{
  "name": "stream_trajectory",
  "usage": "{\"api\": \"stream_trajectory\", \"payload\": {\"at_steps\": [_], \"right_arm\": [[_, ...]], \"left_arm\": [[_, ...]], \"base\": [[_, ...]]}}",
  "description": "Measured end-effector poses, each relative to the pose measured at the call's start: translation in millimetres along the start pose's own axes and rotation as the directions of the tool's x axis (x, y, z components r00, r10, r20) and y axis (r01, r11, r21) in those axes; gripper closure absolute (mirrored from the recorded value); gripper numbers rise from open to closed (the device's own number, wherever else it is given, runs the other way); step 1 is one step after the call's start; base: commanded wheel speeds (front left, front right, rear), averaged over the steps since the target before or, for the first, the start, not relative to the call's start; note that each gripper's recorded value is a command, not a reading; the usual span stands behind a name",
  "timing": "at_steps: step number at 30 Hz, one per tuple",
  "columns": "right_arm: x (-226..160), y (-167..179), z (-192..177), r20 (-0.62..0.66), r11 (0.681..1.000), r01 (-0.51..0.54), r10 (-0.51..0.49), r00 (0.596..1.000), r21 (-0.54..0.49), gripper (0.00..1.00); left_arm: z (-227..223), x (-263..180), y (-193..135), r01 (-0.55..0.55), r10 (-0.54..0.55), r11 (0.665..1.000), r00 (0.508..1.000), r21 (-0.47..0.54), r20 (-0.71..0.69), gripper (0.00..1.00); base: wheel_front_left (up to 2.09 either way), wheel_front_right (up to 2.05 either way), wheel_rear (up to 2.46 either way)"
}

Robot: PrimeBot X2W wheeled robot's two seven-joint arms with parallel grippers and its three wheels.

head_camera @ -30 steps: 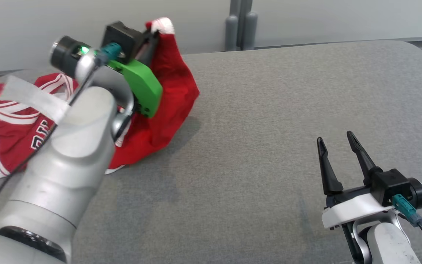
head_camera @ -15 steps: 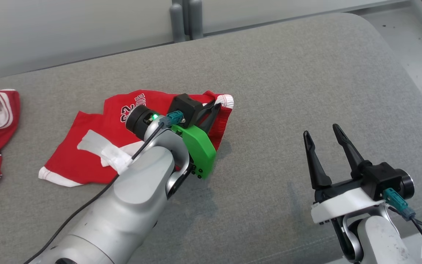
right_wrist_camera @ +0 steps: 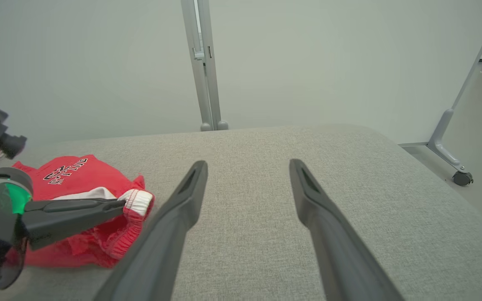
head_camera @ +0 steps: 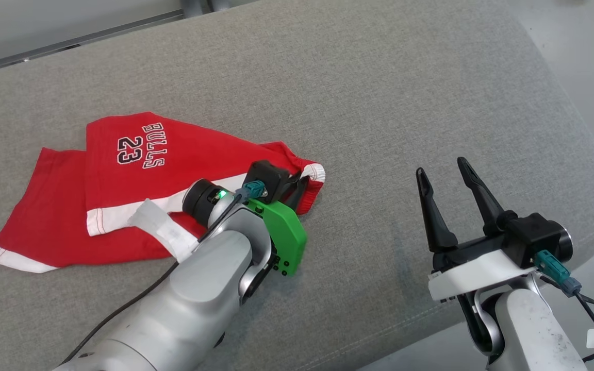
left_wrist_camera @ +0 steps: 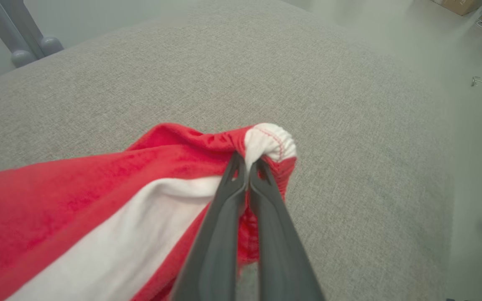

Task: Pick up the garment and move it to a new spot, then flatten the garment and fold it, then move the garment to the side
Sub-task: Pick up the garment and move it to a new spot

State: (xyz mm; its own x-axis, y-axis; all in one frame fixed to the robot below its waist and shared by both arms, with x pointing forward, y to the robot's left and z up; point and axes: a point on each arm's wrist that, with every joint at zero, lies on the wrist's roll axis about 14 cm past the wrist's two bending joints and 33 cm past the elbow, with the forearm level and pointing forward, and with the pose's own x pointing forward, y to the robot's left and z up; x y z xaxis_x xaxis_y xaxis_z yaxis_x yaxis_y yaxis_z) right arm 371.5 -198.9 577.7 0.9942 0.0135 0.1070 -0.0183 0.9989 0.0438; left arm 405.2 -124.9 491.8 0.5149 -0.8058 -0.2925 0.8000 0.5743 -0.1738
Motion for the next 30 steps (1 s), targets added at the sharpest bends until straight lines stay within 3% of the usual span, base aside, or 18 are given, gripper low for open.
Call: {"api": "stream_trajectory", "payload": {"at_steps": [2,14,22,30], "right_arm": [[-1.4,-3.0,-2.8,-0.01,1.0,0.009,-0.009,1.0,-0.002,0.0],[0.8,2.5,2.2,0.004,1.0,-0.009,0.009,1.0,0.002,0.0],[3.6,10.1,4.0,0.014,1.0,-0.031,0.031,0.999,-0.002,0.0],[2.5,15.1,6.1,0.024,0.999,-0.041,0.041,0.999,0.002,0.0]], "left_arm": [[-4.8,3.2,-5.1,0.015,-0.015,1.0,1.0,0.001,-0.007,0.0],[-8.0,-5.0,-32.7,0.067,-0.067,0.996,0.998,-0.054,-0.013,0.0],[10.1,-21.1,-9.3,-0.018,0.02,0.998,0.998,-0.056,0.053,0.0],[42.0,-50.2,28.6,-0.178,0.187,0.982,0.971,-0.068,0.151,0.0]], "base": [[0.0,0.0,0.0],[0.0,0.0,0.0],[0.0,0.0,0.0],[0.0,0.0,0.0]]}}
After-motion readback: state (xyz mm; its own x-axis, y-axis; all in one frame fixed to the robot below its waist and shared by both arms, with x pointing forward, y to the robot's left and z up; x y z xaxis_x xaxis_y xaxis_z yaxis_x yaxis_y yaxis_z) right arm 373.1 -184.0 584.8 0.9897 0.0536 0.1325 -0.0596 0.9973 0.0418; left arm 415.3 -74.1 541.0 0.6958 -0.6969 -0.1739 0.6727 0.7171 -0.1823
